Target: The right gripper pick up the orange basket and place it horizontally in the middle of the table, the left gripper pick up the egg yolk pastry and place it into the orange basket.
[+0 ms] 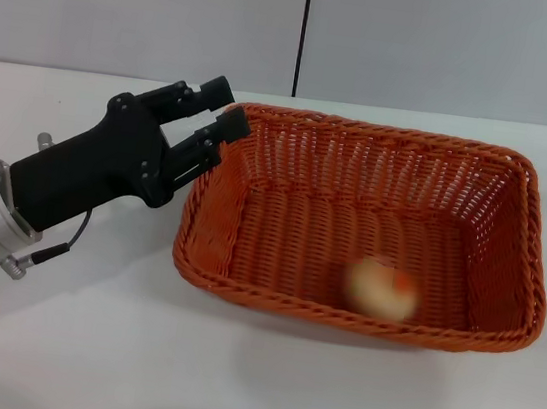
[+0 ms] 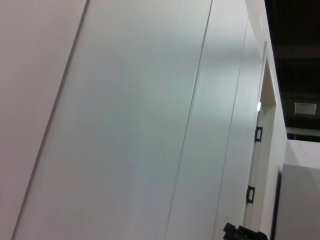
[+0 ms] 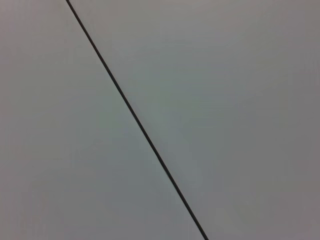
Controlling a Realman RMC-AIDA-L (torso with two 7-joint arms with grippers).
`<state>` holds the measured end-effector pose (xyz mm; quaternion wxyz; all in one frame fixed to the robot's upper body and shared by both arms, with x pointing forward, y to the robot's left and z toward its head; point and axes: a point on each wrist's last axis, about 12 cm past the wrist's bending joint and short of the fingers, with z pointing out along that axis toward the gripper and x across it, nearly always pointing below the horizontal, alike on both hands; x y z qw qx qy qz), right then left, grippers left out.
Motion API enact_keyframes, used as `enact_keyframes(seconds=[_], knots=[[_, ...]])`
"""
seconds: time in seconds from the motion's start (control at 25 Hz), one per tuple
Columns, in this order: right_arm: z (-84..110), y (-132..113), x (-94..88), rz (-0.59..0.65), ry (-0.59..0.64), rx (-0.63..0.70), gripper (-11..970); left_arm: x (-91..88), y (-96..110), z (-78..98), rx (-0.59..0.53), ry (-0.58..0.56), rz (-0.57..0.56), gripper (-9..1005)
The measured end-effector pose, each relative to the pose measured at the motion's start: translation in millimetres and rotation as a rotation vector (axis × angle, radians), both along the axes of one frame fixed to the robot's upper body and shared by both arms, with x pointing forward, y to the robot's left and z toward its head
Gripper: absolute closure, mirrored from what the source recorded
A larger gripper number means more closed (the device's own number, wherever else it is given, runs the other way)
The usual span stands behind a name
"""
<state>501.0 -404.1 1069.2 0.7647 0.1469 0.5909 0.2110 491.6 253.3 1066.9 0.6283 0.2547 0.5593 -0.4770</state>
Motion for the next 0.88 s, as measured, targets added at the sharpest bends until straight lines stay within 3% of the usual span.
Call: enact_keyframes(seconds=[0.4, 0.44, 0.76, 0.88], knots=[[-2.2, 1.4, -1.7, 0.001, 0.005, 0.007, 569, -3.6, 12.5, 0.4, -0.041, -0.009, 0.088, 251], [-2.3, 1.3, -2.2, 0.001, 0.004, 0.007, 569, -11.5, 36.4, -0.1, -0.092, -0.038, 0.259, 200], [-3.7, -4.6, -9.5, -0.025, 0.004, 0.008, 569, -51.9, 93.5, -8.4, -0.170, -0.088, 0.678, 188], [-3.7, -5.1, -10.1, -0.027, 0.004, 0.008, 569, -66.0, 107.8, -10.6, -0.189, -0.094, 0.783, 183]])
